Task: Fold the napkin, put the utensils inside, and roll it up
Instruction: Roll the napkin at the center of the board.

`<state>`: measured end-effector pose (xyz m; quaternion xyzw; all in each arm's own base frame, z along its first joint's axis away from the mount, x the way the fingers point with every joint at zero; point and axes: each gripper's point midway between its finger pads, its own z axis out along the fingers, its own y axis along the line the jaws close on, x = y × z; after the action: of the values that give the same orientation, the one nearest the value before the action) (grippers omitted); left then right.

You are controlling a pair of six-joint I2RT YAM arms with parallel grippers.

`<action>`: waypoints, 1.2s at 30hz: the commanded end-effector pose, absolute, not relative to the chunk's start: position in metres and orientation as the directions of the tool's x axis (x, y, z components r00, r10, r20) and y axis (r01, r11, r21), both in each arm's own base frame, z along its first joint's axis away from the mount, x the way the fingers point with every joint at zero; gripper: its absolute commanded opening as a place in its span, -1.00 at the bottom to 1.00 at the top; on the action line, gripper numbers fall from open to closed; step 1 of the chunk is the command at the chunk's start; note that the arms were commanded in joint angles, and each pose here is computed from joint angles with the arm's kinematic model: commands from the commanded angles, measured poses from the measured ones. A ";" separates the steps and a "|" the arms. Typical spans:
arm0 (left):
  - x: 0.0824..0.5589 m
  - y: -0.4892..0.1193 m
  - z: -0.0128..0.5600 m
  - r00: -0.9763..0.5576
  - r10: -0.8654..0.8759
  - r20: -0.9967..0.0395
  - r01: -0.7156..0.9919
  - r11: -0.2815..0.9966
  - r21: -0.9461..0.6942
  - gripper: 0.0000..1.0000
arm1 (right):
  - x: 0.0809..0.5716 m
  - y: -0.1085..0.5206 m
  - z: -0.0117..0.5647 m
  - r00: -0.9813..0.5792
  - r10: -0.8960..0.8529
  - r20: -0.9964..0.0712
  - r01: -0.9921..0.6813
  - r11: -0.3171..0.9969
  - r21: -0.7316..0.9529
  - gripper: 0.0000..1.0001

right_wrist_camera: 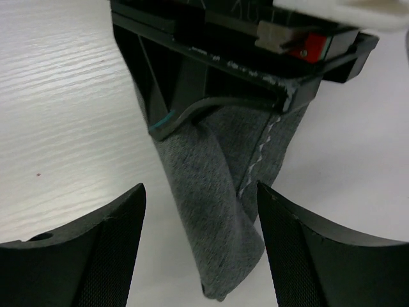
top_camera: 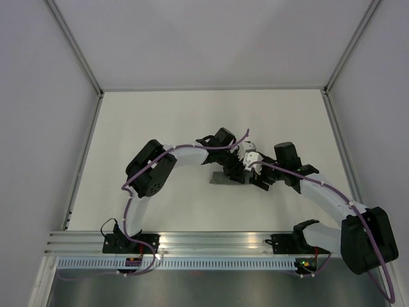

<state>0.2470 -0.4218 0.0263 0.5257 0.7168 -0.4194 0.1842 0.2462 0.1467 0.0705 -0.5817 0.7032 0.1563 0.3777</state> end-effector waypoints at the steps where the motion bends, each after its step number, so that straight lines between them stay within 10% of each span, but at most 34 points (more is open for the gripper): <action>1: 0.209 -0.393 -0.016 -0.521 0.699 -0.489 0.793 0.185 -0.580 -0.89 | 0.278 0.150 0.076 0.036 -0.733 -0.680 -0.881 0.298 -0.367 0.51; 19: 0.215 -0.396 -0.017 -0.542 0.702 -0.462 0.772 0.200 -0.603 -0.81 | 0.243 0.176 0.026 0.075 -0.827 -0.557 -0.934 0.137 -0.330 0.21; 27: 0.225 -0.399 0.000 -0.536 0.681 -0.498 0.789 0.196 -0.582 -0.34 | 0.241 0.172 0.021 0.059 -0.842 -0.536 -0.939 0.135 -0.315 -0.44; 36: 0.257 -0.402 0.042 -0.556 0.566 -0.609 0.816 0.233 -0.529 0.07 | 0.229 0.169 0.007 0.030 -0.857 -0.515 -0.965 0.110 -0.239 -0.67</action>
<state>0.2471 -0.4147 0.0296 0.4841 0.7417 -0.4445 0.1340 0.2419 0.1779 0.0234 -0.6590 0.6714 0.0874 0.3277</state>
